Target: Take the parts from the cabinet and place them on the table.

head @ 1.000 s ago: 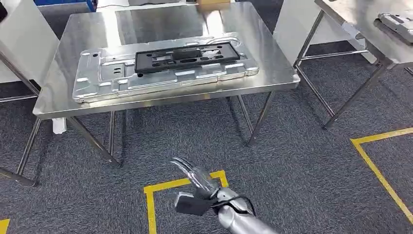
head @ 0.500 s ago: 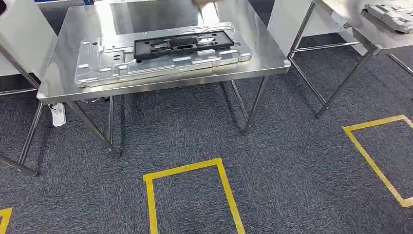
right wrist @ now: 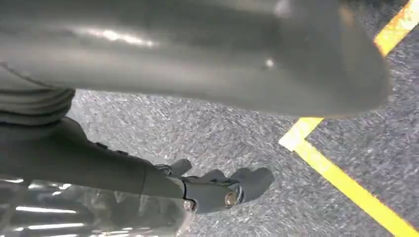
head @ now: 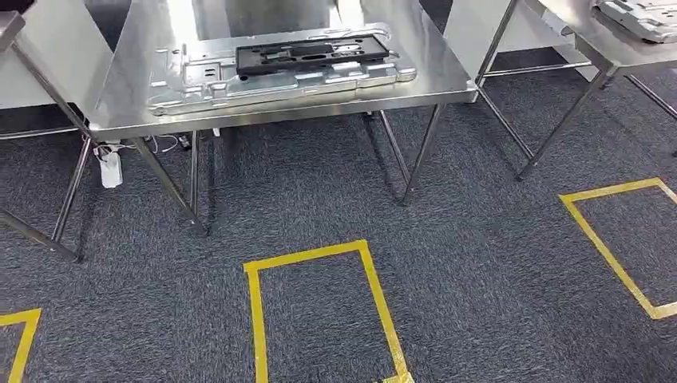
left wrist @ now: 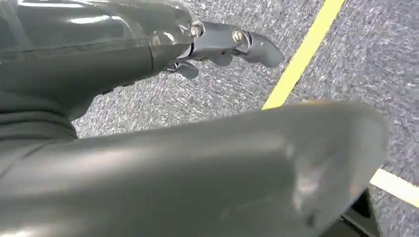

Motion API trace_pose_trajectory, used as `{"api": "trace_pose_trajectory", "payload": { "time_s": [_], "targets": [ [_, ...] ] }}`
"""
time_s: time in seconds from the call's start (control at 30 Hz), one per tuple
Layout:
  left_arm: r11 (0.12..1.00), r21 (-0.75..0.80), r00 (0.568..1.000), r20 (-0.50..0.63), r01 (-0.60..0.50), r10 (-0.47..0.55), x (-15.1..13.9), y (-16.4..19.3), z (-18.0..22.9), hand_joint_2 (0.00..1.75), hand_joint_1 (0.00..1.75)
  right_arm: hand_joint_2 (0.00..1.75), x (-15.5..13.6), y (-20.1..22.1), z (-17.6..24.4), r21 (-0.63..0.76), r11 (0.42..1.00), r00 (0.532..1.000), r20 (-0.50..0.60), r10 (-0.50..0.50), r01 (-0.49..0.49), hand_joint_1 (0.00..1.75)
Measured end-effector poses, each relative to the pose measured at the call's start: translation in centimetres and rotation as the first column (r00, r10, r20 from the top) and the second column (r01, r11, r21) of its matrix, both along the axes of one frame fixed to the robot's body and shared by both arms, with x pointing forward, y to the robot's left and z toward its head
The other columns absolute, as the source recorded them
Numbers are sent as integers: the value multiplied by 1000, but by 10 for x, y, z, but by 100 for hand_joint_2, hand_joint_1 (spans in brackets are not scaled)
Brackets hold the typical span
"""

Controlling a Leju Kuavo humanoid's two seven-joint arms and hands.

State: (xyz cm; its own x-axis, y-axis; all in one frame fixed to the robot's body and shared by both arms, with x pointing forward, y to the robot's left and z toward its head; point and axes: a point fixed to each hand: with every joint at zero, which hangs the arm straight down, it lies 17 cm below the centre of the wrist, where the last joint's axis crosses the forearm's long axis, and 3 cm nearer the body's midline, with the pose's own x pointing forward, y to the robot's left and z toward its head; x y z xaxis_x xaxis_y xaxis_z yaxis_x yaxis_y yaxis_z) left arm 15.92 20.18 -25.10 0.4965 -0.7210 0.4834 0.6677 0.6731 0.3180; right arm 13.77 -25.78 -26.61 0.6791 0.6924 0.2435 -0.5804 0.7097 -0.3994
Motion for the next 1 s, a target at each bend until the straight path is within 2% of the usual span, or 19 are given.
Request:
{"api": "trace_pose_trajectory", "payload": {
  "time_s": [0.4, 0.67, 1.0],
  "targets": [
    [1000, 19, 1000, -29, -2, 3, -12, 5, -5, 0, 0, 0, -30, -12, -8, -31, 1000, 997, -82, -3, 1, 0],
    [1000, 22, 1000, -21, -7, 7, -9, 6, -4, 0, 0, 0, -28, -9, -7, -24, 1000, 997, -71, 14, -16, 0],
    [1000, 22, 1000, -13, -10, 10, -7, 7, -3, 0, 0, 0, -12, -7, -4, -26, 999, 999, -46, 28, -29, 0]
  ]
}}
